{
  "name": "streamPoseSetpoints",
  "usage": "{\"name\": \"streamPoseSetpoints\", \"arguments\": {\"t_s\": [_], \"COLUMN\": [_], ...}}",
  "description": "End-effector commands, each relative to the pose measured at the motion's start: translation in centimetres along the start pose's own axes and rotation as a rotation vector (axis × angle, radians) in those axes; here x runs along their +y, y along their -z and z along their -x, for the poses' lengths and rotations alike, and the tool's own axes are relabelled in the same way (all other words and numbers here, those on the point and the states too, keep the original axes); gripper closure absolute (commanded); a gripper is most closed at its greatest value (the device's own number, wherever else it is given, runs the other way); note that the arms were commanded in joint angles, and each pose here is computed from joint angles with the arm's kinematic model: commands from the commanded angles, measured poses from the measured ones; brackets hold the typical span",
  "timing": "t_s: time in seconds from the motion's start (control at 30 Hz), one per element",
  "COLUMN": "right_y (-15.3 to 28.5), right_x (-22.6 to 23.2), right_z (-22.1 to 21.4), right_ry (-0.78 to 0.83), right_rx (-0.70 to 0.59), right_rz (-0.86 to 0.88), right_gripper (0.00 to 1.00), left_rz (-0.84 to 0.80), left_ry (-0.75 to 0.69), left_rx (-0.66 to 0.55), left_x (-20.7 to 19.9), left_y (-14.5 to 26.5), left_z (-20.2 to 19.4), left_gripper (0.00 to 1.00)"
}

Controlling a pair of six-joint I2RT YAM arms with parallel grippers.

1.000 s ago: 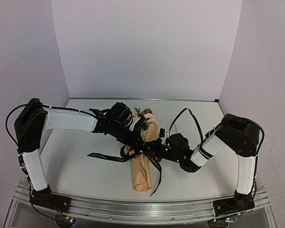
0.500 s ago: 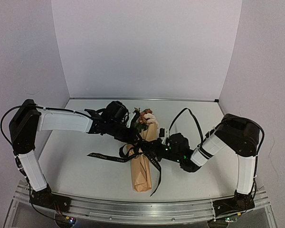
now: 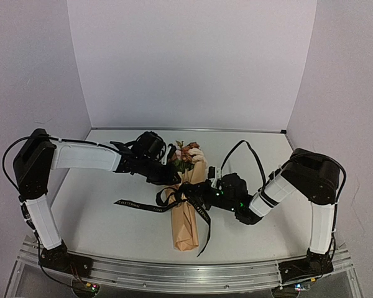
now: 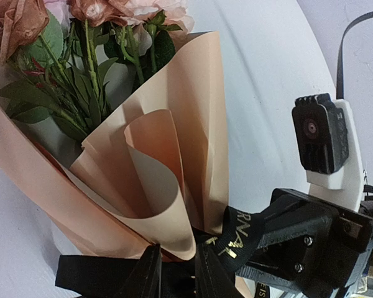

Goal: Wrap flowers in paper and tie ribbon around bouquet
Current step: Cross the half-tied ribbon over the folded bouquet.

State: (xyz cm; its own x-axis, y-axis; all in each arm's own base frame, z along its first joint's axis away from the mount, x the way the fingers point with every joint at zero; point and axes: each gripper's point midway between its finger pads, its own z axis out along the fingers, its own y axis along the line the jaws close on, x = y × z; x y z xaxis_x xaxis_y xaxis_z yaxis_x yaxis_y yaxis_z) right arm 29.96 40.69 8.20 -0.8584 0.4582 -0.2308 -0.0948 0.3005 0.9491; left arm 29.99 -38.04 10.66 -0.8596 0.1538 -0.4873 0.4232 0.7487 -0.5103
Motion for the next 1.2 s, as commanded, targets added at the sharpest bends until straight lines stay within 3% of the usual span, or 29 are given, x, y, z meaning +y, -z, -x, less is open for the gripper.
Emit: {"name": "streamPoseSetpoints", "arguments": {"t_s": [0.0, 0.17, 0.63, 0.93, 1.17], "right_y": [0.0, 0.0, 0.2, -0.8, -0.8], "right_x": [1.4, 1.1, -0.6, 0.9, 2.4], "right_z": [0.9, 0.8, 1.3, 1.6, 1.4], "right_ry": [0.015, 0.02, 0.018, 0.051, 0.122], "right_rx": [-0.029, -0.03, -0.055, -0.044, -0.01], "right_rz": [0.047, 0.031, -0.062, -0.036, -0.031], "right_gripper": [1.0, 1.0, 1.0, 1.0, 1.0], "left_rz": [-0.012, -0.026, -0.132, -0.14, -0.119], "left_ry": [0.002, 0.008, -0.015, -0.014, -0.019], "left_rx": [0.031, 0.085, 0.045, 0.049, 0.032], "left_x": [-0.7, -0.8, -3.0, -2.9, -2.7], "left_y": [-1.1, -2.2, -0.6, -0.7, -0.7], "left_z": [1.0, 0.3, 0.5, -0.2, 0.3], "left_gripper": [0.81, 0.83, 0.81, 0.81, 0.73]}}
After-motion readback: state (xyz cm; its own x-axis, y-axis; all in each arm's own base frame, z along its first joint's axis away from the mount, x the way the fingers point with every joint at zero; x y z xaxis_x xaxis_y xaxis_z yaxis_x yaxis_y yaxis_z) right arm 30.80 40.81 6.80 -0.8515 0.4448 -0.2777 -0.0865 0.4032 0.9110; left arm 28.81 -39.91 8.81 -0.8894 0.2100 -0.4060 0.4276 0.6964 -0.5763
